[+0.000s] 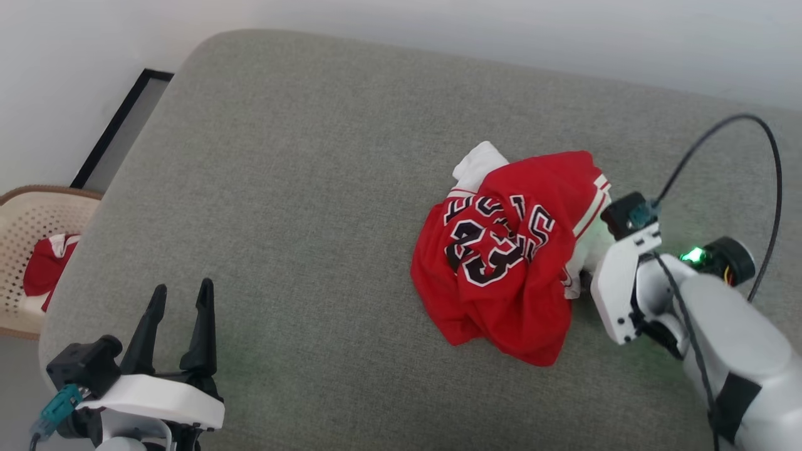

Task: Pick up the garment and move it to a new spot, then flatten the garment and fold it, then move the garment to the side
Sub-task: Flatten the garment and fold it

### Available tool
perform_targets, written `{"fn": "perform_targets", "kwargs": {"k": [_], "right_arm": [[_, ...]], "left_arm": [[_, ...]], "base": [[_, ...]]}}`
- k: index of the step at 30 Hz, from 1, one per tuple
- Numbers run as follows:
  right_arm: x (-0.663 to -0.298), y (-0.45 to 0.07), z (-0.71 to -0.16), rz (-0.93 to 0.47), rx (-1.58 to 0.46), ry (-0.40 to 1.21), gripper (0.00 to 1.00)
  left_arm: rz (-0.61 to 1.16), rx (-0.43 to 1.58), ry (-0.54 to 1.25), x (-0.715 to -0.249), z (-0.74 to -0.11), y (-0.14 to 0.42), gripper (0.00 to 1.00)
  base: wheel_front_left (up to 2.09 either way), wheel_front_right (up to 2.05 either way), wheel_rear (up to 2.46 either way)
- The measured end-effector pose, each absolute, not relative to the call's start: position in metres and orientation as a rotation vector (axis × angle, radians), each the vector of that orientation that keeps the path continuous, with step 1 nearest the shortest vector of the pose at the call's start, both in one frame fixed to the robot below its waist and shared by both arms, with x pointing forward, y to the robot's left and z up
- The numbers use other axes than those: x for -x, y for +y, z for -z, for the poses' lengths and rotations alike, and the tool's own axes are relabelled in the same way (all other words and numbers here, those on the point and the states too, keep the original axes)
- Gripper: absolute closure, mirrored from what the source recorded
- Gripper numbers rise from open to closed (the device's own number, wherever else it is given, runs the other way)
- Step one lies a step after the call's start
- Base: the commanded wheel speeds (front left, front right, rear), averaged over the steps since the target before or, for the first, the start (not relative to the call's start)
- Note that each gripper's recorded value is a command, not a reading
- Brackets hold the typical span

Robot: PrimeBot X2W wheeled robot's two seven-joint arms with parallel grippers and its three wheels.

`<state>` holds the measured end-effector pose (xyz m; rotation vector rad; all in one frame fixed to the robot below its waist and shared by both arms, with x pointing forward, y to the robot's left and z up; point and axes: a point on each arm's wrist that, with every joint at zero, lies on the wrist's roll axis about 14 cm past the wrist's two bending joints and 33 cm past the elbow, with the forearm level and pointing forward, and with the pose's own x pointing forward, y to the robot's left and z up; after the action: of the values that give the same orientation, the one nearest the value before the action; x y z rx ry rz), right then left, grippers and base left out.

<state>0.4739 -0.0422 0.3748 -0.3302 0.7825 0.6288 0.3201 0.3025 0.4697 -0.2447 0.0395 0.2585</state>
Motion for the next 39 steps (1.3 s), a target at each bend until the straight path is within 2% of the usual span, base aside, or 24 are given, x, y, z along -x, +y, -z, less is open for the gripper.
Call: {"fn": "perform_targets", "kwargs": {"k": [1, 2, 11, 20, 25, 29, 37, 38, 39], "right_arm": [[-0.475, -0.042, -0.373, -0.629, 0.335, 0.808, 0.73], [-0.476, -0.042, -0.371, -0.631, 0.344, 0.830, 1.00], [-0.482, -0.043, -0.381, -0.631, 0.278, 0.856, 1.00], [-0.487, -0.110, -0.409, -0.531, 0.245, 0.779, 1.00], [-0.468, -0.156, -0.403, -0.456, 0.227, 0.837, 1.00], [-0.442, -0.185, -0.384, -0.406, 0.208, 0.941, 1.00], [-0.425, -0.187, -0.370, -0.365, 0.099, 0.963, 1.00], [-0.424, -0.185, -0.370, -0.365, 0.102, 0.956, 0.85], [-0.425, -0.184, -0.370, -0.363, 0.097, 0.945, 0.58]], "left_arm": [[-0.263, 0.244, 0.043, -0.320, -0.469, 0.303, 0.00], [-0.265, 0.246, 0.047, -0.320, -0.467, 0.304, 0.00], [-0.270, 0.259, 0.043, -0.326, -0.465, 0.304, 0.00], [-0.235, 0.255, 0.030, -0.336, -0.469, 0.297, 0.00], [-0.205, 0.256, 0.027, -0.343, -0.470, 0.290, 0.00], [-0.191, 0.256, 0.032, -0.345, -0.469, 0.287, 0.00], [-0.133, 0.242, 0.049, -0.357, -0.467, 0.275, 0.00], [-0.123, 0.244, 0.052, -0.360, -0.468, 0.274, 0.00], [-0.109, 0.242, 0.055, -0.364, -0.469, 0.273, 0.00]], "base": [[0.00, 0.00, 0.00], [0.00, 0.00, 0.00], [0.00, 0.00, 0.00], [0.00, 0.00, 0.00], [0.00, 0.00, 0.00], [0.00, 0.00, 0.00], [0.00, 0.00, 0.00], [0.00, 0.00, 0.00], [0.00, 0.00, 0.00]]}}
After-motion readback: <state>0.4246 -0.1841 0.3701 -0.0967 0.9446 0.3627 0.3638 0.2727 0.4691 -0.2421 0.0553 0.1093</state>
